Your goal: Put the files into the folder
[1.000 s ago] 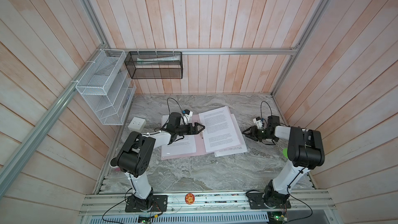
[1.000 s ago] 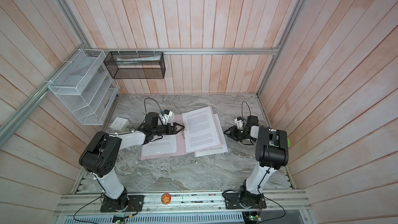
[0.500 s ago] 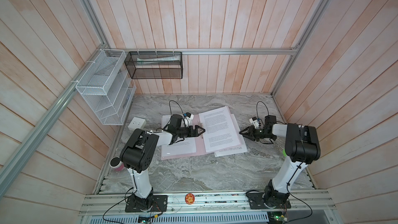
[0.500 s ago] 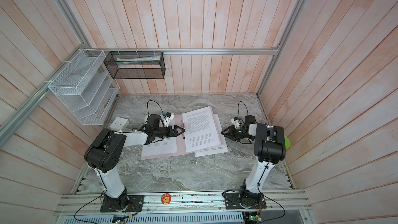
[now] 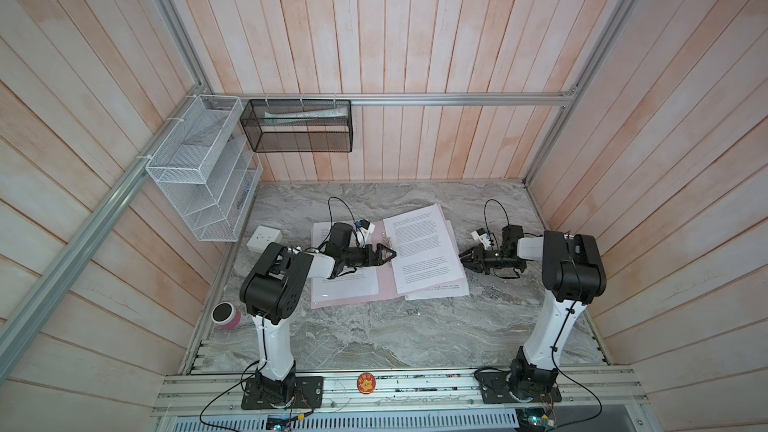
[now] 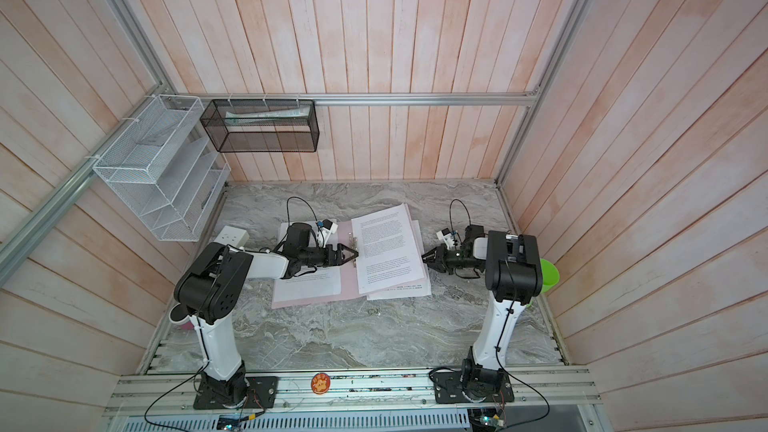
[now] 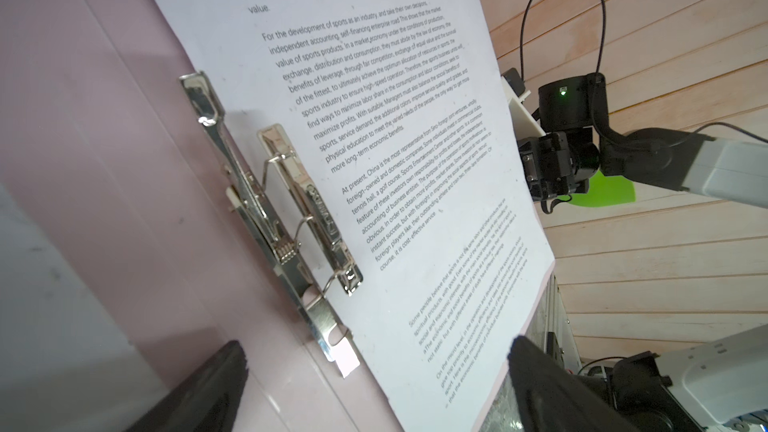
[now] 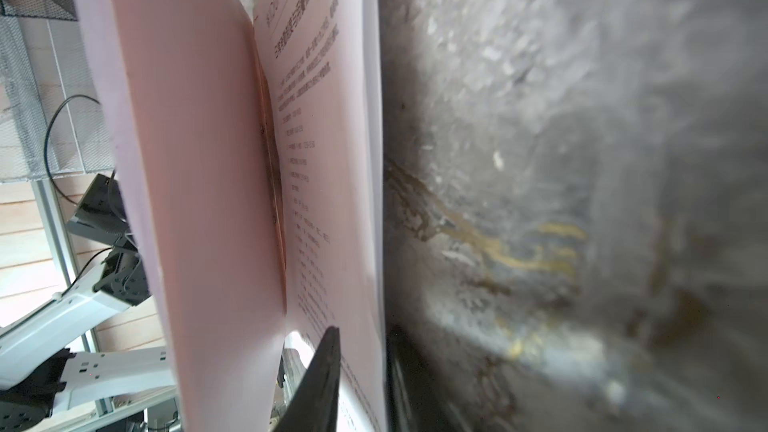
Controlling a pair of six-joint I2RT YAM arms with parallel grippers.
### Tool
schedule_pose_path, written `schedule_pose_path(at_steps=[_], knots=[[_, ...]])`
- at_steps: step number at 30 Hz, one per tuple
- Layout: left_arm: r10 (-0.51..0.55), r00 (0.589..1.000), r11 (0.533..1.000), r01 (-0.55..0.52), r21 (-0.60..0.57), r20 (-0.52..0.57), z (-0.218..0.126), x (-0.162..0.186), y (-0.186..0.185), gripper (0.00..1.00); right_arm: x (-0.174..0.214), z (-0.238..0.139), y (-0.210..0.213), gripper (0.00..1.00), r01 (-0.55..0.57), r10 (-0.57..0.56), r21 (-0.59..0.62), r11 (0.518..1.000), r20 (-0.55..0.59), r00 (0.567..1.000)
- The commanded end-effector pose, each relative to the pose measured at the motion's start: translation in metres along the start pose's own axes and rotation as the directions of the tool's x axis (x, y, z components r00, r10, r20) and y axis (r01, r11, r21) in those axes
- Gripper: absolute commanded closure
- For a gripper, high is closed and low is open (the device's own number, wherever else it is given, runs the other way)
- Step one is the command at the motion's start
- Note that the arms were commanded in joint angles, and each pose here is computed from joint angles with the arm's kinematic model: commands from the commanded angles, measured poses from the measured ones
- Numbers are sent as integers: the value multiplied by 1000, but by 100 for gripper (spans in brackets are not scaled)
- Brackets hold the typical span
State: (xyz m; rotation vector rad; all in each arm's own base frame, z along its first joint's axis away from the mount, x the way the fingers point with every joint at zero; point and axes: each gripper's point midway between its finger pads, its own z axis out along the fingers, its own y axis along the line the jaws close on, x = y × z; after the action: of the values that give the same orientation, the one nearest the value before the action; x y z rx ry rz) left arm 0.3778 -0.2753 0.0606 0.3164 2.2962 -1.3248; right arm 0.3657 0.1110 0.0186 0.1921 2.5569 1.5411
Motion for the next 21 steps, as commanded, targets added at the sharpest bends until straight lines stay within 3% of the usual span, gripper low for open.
schedule_pose_path(at_steps=[1,4,11,21], knots=[[-4,1000,1000,4,6,1,3,-2,4,0,19,10,-25,90,-79,82,57,995,-49,995],[-6,1000,1000,6,10,4,2,-4,4,0,17,9,-15,100,-79,79,3,997,-38,996],[-10,1000,1000,10,12,19,-5,-7,3,0,-7,-21,34,100,-42,62,-224,974,82,995],[-15,1000,1000,15,0,26,-7,-11,3,0,-45,-81,94,100,47,47,-291,955,308,950]])
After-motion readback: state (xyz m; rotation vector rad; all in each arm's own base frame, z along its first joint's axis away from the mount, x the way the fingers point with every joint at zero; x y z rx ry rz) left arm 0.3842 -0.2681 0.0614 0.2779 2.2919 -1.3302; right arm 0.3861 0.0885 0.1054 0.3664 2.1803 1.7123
